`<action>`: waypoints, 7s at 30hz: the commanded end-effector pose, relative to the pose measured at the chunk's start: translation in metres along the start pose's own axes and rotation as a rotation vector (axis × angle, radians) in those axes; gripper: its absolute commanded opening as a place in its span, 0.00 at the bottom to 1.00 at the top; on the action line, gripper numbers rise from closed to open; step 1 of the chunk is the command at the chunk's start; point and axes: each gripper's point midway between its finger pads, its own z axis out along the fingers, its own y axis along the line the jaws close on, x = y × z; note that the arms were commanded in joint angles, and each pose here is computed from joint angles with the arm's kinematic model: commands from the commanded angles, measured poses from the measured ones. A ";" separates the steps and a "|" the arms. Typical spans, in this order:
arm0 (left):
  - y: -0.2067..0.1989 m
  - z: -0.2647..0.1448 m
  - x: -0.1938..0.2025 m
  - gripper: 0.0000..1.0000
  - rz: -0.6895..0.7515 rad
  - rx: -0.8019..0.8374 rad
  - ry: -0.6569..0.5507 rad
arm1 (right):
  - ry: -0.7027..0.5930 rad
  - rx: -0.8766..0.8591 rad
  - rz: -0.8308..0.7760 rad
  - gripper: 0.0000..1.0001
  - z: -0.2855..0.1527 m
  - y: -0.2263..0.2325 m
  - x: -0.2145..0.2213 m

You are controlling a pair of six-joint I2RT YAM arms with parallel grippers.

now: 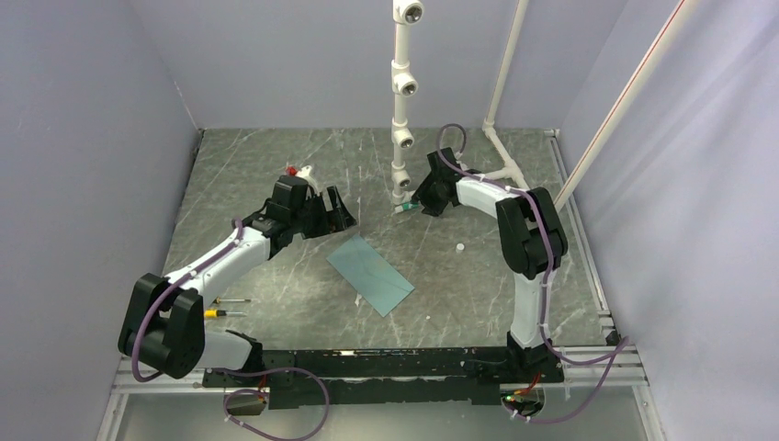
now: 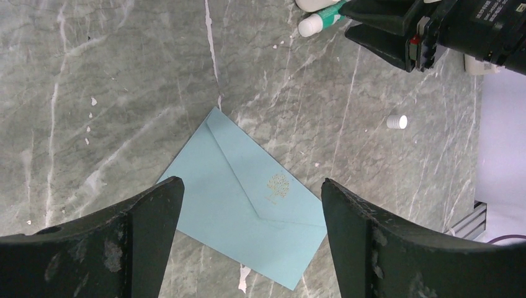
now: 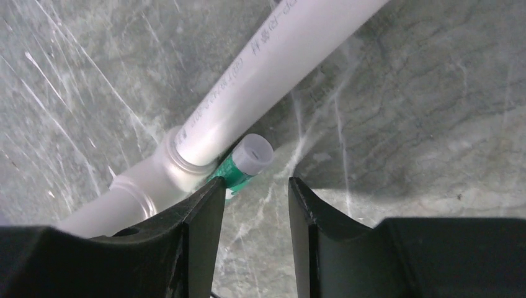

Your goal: Place the letter into the envelope and seal it

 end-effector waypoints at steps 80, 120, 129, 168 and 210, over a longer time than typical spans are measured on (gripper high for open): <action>-0.212 -0.092 -0.027 0.79 0.256 0.985 0.007 | -0.191 -1.019 -0.411 0.11 -0.307 0.124 0.043; -0.194 -0.085 -0.011 0.02 0.482 0.921 0.036 | -0.114 -0.813 -0.588 0.53 -0.298 0.144 0.065; -0.196 -0.092 -0.012 0.02 0.451 0.927 0.019 | -0.099 -0.831 -0.594 0.34 -0.299 0.143 0.071; -0.184 -0.142 0.013 0.02 0.818 0.979 0.189 | -0.074 -1.073 -0.851 0.69 -0.360 0.144 0.074; -0.196 -0.112 -0.041 0.02 0.500 0.764 -0.066 | -0.125 -0.729 -0.542 0.35 -0.323 0.170 0.073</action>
